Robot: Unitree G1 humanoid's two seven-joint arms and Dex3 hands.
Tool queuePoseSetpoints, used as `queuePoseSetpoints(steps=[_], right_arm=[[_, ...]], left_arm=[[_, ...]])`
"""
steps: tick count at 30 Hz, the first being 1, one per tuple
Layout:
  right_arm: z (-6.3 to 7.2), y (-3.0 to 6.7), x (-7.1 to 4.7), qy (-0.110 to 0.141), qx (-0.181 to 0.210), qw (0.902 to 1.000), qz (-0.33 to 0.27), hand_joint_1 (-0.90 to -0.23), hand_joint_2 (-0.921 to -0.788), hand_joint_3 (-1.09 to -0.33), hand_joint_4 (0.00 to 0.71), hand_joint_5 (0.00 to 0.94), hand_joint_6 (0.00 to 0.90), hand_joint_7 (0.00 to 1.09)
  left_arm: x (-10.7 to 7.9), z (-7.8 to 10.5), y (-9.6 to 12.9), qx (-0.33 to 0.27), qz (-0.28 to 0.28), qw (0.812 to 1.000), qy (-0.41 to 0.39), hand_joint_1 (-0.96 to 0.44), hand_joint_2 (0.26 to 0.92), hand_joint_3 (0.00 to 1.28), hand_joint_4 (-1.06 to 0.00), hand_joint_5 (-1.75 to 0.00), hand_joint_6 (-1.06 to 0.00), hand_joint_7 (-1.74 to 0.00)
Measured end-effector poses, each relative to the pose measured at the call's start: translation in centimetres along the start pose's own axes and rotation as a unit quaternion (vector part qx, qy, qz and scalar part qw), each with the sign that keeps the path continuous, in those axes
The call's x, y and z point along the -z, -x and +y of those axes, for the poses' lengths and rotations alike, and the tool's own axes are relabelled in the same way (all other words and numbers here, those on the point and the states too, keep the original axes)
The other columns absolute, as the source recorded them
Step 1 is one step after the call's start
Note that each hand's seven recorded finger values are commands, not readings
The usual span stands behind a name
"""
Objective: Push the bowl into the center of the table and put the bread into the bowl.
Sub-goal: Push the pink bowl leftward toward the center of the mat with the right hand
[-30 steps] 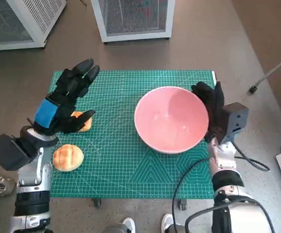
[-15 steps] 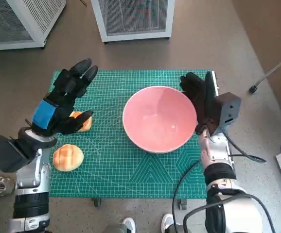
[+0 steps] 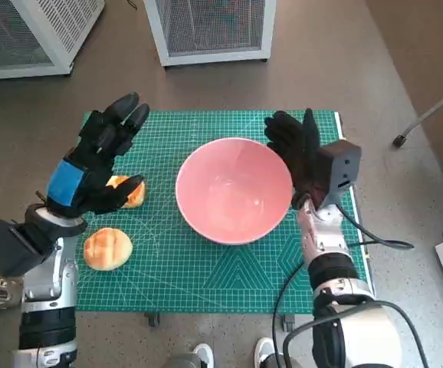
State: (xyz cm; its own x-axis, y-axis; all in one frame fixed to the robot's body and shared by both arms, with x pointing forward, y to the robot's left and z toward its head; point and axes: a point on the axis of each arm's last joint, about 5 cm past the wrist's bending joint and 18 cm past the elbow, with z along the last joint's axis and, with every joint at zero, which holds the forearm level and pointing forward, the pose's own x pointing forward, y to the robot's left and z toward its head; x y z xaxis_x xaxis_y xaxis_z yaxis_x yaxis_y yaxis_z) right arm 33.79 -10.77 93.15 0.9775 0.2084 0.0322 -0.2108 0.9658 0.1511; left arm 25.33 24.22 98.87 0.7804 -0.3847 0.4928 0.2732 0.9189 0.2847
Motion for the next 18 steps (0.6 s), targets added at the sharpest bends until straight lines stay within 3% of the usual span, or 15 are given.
queuePoseSetpoints(steps=[11,18], right_arm=[[-0.2,0.0,-0.1,0.005,-0.005,1.0,0.001,-0.597,-0.921,-0.746,0.157,0.0,0.146,0.16],[-1.3,0.02,-0.6,-0.002,-0.001,0.9998,-0.02,-0.591,-0.921,-0.743,0.158,0.002,0.153,0.16]], left_arm=[[-0.2,0.0,0.2,-0.008,0.002,1.0,-0.005,-0.6,0.921,0.37,-0.19,0.0,-0.03,-0.46],[-0.4,0.1,0.5,-0.012,0.006,1.0,-0.008,-0.62,0.921,0.37,-0.19,0.0,-0.02,-0.46]])
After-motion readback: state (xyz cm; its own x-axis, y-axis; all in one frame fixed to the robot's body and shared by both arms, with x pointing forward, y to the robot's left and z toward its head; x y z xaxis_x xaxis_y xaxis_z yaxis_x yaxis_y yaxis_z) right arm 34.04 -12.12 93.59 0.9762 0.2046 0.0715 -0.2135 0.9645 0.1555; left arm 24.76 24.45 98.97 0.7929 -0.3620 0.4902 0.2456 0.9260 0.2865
